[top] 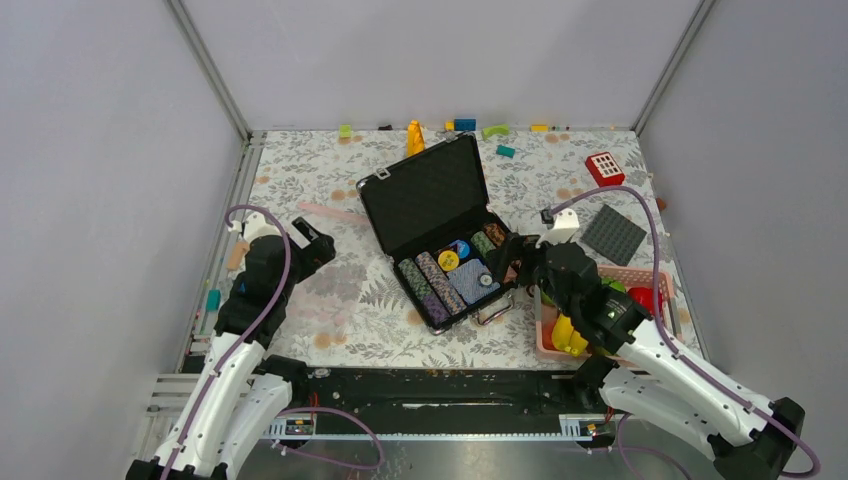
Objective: Place the food in the zip-top bag and seal the zipper
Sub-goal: Move the distractor to the center of the board.
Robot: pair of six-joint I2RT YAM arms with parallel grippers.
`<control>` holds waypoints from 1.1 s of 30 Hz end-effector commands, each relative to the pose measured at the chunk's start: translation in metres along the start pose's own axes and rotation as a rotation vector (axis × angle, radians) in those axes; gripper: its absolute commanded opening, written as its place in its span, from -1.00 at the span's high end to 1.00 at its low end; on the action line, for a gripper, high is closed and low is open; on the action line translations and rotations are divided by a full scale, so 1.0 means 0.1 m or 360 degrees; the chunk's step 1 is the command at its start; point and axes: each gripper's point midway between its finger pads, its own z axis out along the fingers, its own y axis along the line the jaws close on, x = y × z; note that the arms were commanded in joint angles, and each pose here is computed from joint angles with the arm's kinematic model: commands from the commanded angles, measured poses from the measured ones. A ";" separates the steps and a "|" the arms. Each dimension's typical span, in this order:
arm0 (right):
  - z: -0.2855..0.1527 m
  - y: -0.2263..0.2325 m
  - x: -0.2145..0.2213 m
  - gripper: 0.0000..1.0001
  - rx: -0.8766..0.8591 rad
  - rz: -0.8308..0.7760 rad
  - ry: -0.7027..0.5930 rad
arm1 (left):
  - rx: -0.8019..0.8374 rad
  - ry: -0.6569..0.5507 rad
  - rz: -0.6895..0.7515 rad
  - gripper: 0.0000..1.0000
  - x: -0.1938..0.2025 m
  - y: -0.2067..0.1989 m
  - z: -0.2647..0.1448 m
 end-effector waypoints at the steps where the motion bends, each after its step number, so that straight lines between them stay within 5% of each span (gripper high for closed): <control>1: -0.01 0.46 0.04 -0.99 -0.0408 -0.0088 0.0041 | 0.0087 -0.0059 -0.0028 -0.98 -0.16 -0.16 -0.08; 6: -0.04 0.96 0.31 -0.99 -0.0790 -0.0110 0.0314 | 0.0084 -0.0051 -0.0034 -0.97 -0.13 -0.15 -0.07; 15: 0.04 1.66 1.09 -0.99 -0.0953 -0.0500 0.0759 | 0.0066 -0.0021 -0.0024 -0.98 -0.09 -0.12 -0.06; 26: 0.11 1.82 1.82 -0.99 -0.0753 -0.0963 0.1015 | 0.0012 -0.0010 -0.0012 -0.97 -0.06 -0.06 0.00; 33: 0.20 1.66 1.90 -0.99 -0.0578 -0.1070 0.1042 | 0.0001 -0.0013 -0.0003 -0.98 -0.06 -0.04 0.02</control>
